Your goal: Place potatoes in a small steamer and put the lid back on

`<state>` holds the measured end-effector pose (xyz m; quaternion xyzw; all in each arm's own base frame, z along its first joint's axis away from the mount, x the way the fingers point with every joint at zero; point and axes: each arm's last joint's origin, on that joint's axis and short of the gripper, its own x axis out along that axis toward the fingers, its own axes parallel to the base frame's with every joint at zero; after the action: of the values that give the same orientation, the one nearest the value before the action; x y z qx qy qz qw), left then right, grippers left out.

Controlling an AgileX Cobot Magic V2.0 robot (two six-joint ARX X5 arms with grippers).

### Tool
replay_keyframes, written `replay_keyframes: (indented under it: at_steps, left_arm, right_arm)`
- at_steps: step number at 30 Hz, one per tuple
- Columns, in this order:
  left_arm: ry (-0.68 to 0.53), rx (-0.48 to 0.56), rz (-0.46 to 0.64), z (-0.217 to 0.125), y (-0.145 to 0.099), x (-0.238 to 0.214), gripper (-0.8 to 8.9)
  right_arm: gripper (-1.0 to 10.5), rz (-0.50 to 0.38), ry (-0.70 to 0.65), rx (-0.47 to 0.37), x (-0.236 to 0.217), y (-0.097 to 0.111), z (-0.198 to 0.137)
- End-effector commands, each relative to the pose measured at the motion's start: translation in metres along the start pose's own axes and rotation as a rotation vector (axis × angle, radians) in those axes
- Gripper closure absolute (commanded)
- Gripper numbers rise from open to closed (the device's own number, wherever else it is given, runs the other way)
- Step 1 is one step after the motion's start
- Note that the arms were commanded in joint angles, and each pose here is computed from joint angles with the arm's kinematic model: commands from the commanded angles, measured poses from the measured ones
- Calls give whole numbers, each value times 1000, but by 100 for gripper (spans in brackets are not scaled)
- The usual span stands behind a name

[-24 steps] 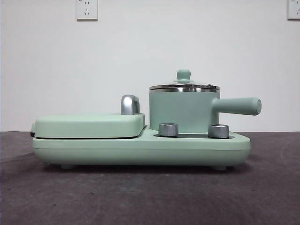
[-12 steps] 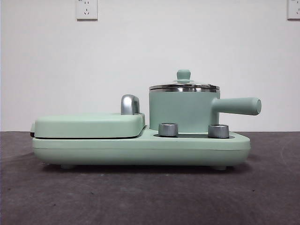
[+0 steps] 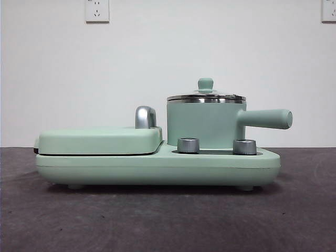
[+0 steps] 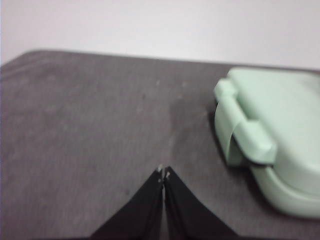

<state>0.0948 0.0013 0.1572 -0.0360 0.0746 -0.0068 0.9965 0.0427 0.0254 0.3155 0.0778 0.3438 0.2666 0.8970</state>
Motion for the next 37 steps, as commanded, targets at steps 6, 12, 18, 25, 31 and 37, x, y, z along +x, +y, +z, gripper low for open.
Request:
replay_keyframes:
  at_steps: [6,12,18,25,31,37]
  left_arm:
    - [27,23,8,-7,1,2,807]
    - [28,23,8,-7,1,2,807]
    - [28,23,8,-7,1,2,808]
    - [28,23,8,-7,1,2,808]
    - [27,23,8,-7,1,2,808]
    - [27,23,8,-7,1,2,808]
  right_arm:
    - [927,8,-11,-3,-1,1,2]
    - [927,8,-11,-3,-1,1,2]
    - [927,8,-11,-3,-1,1,2]
    - [927,7,-11,-3,-1,1,2]
    - [927,-3,-36,6,-3,0,1]
    - [927,-95,-128,72,7,-12,-7]
